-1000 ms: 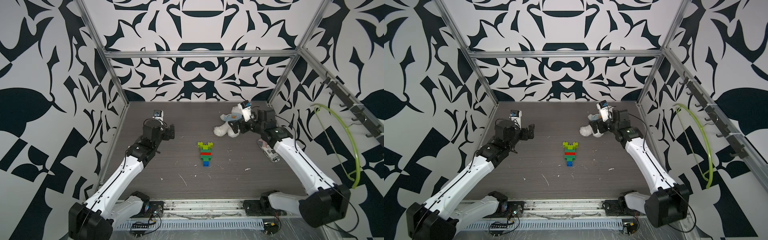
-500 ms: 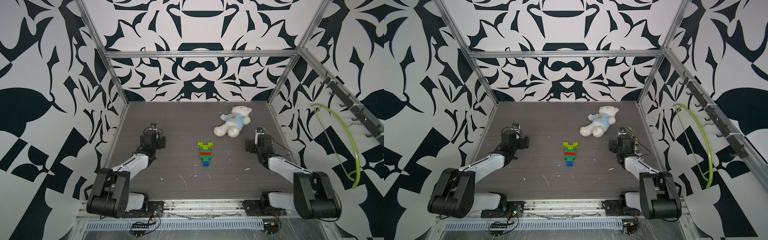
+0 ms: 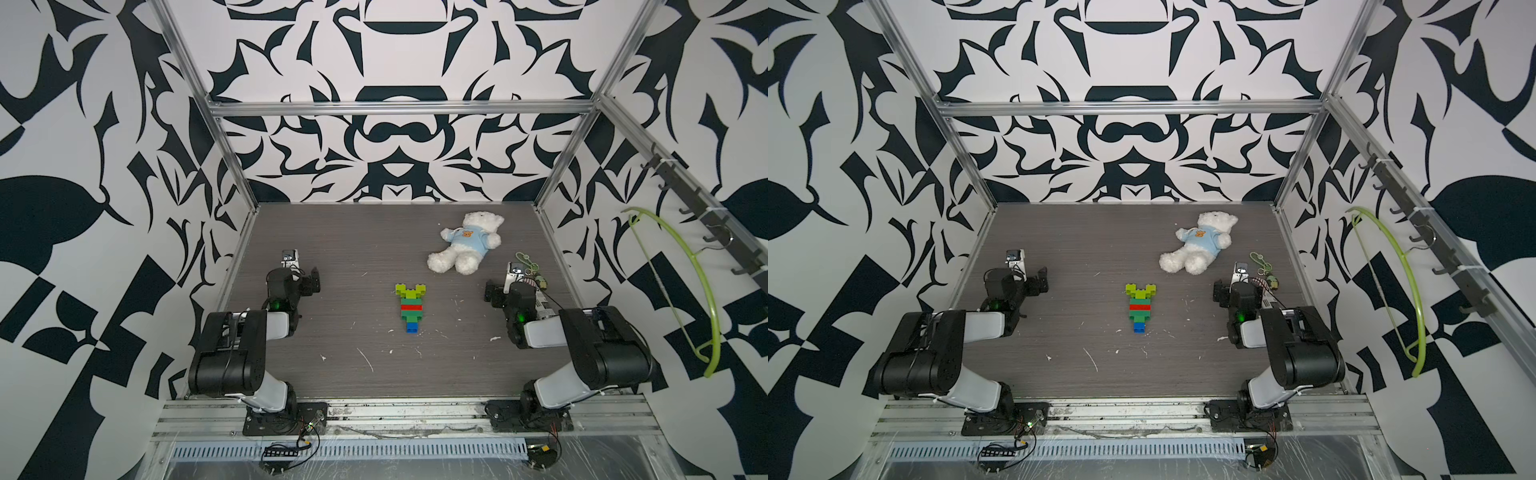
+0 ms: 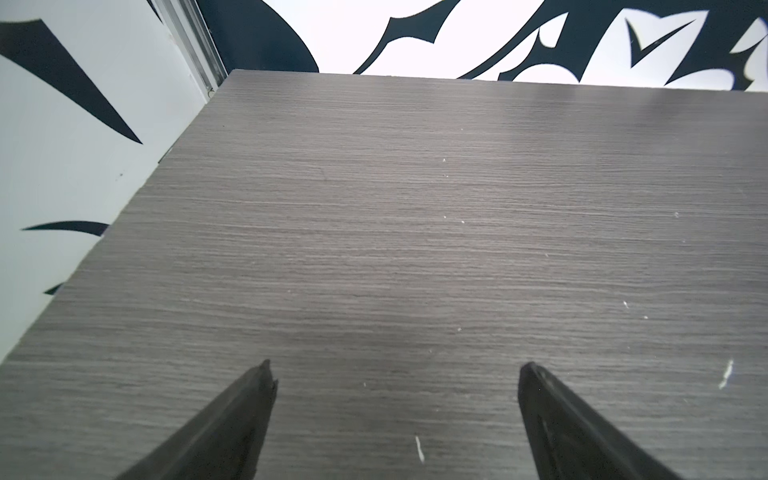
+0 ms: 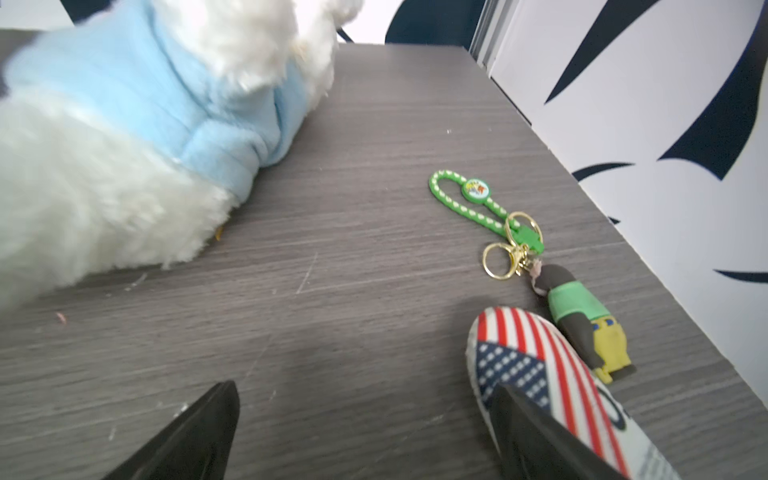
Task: Assemble a carrot with lego
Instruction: Reset both arms
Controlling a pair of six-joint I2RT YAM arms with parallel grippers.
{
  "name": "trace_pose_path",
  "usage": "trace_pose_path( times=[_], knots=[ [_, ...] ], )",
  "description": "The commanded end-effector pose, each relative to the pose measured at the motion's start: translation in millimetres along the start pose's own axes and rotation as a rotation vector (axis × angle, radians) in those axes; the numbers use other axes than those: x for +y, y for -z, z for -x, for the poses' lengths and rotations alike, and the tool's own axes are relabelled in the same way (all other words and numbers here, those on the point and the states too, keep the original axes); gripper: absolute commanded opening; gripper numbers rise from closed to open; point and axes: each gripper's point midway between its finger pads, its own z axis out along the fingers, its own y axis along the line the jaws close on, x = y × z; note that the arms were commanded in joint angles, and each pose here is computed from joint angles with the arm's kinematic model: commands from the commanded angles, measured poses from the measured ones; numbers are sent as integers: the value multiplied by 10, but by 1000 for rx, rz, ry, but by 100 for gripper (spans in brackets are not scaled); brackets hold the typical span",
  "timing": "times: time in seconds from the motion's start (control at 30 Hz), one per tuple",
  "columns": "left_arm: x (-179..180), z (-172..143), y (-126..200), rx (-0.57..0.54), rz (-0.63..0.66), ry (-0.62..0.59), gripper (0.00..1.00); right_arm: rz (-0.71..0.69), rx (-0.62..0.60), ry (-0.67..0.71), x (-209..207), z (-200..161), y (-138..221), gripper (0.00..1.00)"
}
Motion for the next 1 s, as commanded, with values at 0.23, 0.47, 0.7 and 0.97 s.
trace_pose_path(
  times=[0.23, 0.47, 0.7, 0.97],
  knots=[
    [-89, 111, 18, -61, -51, 14, 99, -50, -45, -10, -32, 276, -86, 100],
    [-93, 106, 17, -55, -53, 14, 99, -51, -47, -10, -34, 281, -89, 100],
    [-98, 105, 11, -56, -54, 11, 99, -51, -46, -10, -34, 281, -88, 100],
    [-97, 109, 22, -57, -53, 12, 99, -51, -46, -10, -32, 279, -89, 100]
  ],
)
